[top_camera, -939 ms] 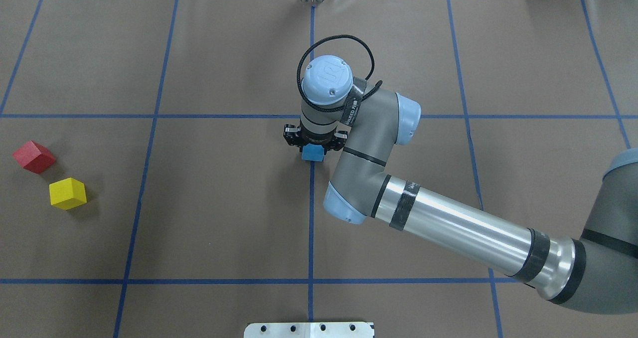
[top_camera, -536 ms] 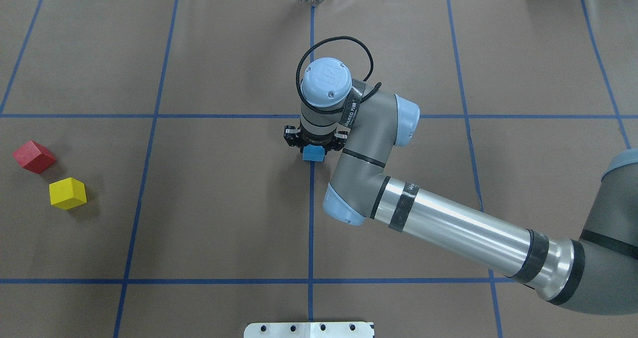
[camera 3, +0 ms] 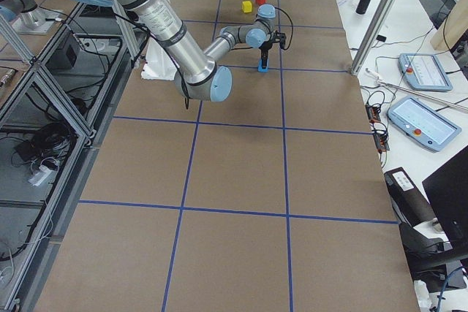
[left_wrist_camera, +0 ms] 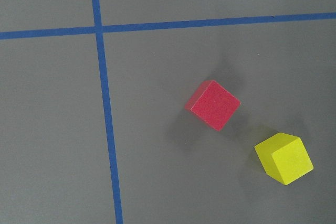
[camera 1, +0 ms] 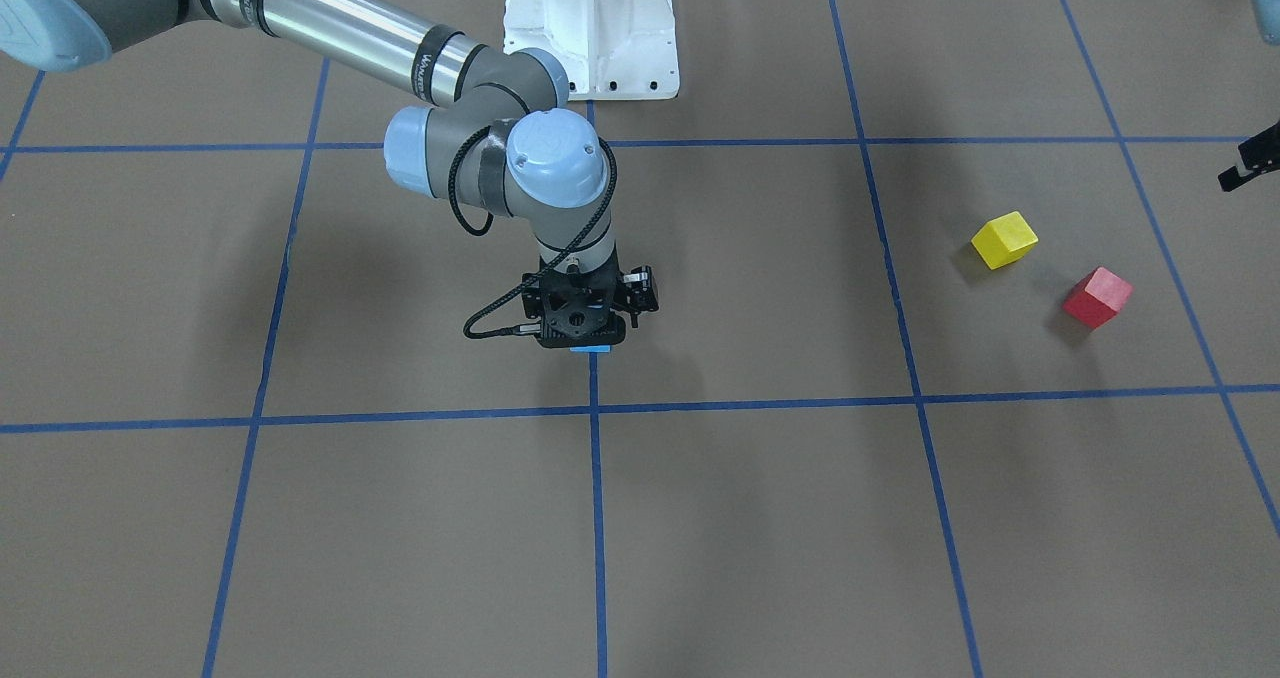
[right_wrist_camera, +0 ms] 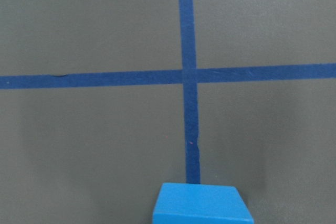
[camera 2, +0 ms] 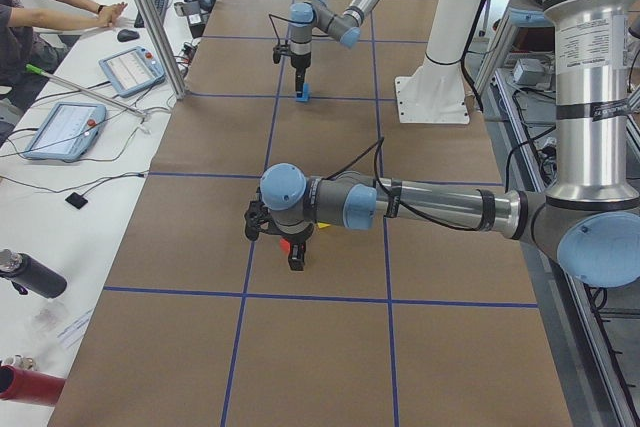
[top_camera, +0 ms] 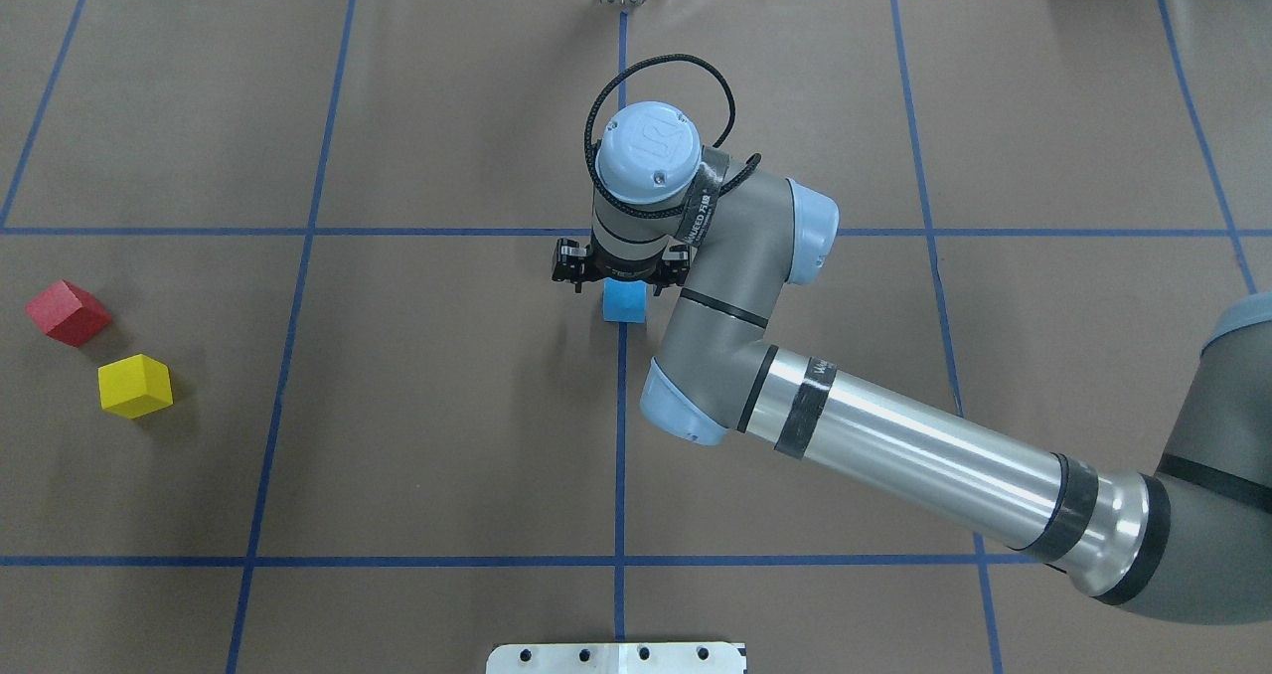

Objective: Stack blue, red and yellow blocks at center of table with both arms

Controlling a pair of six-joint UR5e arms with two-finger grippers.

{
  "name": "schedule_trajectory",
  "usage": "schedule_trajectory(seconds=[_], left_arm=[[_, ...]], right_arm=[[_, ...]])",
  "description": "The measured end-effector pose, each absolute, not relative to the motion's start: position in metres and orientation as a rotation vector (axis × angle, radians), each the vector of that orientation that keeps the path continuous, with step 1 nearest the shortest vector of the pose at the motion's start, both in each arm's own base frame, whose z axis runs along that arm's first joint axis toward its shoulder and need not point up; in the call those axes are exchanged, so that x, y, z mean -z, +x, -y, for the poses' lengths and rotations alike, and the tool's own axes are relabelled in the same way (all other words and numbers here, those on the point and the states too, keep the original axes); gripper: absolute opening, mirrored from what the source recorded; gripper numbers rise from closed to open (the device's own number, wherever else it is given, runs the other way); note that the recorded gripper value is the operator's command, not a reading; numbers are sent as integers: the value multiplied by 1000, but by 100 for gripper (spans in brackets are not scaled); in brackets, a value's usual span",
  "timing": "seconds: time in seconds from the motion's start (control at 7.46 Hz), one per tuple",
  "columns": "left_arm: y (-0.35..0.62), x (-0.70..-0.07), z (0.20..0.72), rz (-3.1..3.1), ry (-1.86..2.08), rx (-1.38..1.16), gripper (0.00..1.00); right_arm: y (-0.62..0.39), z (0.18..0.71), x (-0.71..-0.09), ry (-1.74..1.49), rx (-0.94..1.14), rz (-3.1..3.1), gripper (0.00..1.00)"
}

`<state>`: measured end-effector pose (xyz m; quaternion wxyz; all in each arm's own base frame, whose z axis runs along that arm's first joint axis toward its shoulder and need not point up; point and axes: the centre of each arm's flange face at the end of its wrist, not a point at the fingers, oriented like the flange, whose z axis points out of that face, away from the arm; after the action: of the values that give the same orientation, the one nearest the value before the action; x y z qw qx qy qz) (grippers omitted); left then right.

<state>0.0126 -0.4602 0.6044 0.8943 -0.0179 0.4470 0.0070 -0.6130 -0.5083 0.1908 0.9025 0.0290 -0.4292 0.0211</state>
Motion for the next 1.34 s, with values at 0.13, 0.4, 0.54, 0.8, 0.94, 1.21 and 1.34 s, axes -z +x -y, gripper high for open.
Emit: schedule_trajectory(seconds=[0.13, 0.4, 0.54, 0.8, 0.94, 1.21, 1.34], left_arm=[[29, -609, 472, -925, -61, 40, 100], [58, -613, 484, -875, 18, 25, 100], [72, -617, 484, -839, 102, -84, 100], [85, -624, 478, -808, 209, -300, 99], [90, -624, 476, -815, 221, -341, 99], [119, -620, 473, -837, 282, -447, 100], [131, -624, 470, -839, 323, -517, 100]], right_arm=[[-590, 514, -186, 51, -47, 918, 100], [-541, 515, -197, 29, -50, 970, 100], [-526, 511, -205, 30, -51, 980, 100], [-513, 506, -220, 30, -56, 978, 100], [-511, 504, -228, 28, -60, 970, 100], [-507, 503, -239, 25, -65, 960, 100], [-506, 503, -245, 23, -68, 954, 100]])
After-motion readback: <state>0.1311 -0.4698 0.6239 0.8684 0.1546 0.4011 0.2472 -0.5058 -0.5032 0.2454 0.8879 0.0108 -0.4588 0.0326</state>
